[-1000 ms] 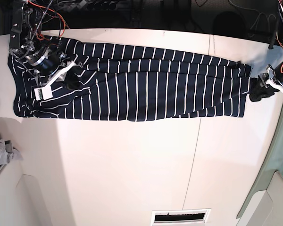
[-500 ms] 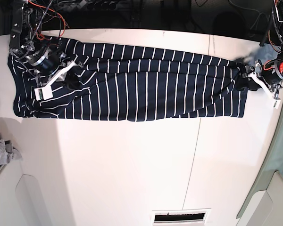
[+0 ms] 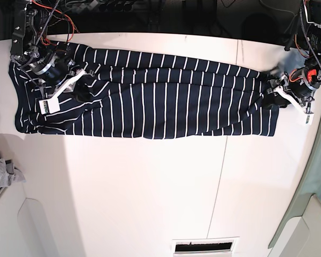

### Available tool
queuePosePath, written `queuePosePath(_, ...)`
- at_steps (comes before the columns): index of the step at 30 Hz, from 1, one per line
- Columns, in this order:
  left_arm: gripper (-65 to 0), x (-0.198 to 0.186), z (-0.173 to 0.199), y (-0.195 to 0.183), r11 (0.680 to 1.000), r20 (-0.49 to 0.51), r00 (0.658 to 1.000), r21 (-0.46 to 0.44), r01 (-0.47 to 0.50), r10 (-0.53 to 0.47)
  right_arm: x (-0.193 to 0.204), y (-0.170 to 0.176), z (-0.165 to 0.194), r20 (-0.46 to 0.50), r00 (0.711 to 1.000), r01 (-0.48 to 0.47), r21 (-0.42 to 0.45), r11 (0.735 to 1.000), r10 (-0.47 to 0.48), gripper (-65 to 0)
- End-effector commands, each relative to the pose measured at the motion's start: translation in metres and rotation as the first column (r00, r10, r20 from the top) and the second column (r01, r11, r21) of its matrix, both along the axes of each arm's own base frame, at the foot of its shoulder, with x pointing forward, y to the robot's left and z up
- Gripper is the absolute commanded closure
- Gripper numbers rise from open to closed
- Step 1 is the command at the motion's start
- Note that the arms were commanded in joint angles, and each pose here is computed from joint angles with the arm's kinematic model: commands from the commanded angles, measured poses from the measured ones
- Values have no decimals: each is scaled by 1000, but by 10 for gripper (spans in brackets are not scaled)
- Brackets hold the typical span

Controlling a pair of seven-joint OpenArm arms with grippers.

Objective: Layout the t-shirt on the table in an organized manner, then fold the t-shirt properly
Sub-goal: 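Regrasp the shirt's narrow ends with both grippers and straighten the strip, then carry the end held by the left gripper over toward the right gripper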

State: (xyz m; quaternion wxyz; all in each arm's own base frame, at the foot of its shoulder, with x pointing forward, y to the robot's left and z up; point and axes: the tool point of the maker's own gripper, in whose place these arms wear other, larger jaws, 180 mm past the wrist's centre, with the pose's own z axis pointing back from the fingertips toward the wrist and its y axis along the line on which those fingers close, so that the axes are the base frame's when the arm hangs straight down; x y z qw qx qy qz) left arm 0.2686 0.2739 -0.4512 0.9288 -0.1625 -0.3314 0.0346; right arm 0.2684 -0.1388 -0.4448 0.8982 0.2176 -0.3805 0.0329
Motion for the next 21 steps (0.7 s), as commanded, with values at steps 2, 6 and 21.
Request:
queuePosePath(2,-403,4,3,-1,1000,7,1000,13,15,-15,10,-2,12,50,999,4,11,1000,-5,0)
queuePosePath(6,-120,4,2,-10,999,17,999,-4,32,-31,10,-2,12,50,999,4,11,1000,-5,0)
queuePosePath(21,0,25,87,-25,985,242,956,85,152,-168,10,-2,12,50,999,4,11,1000,-5,0)
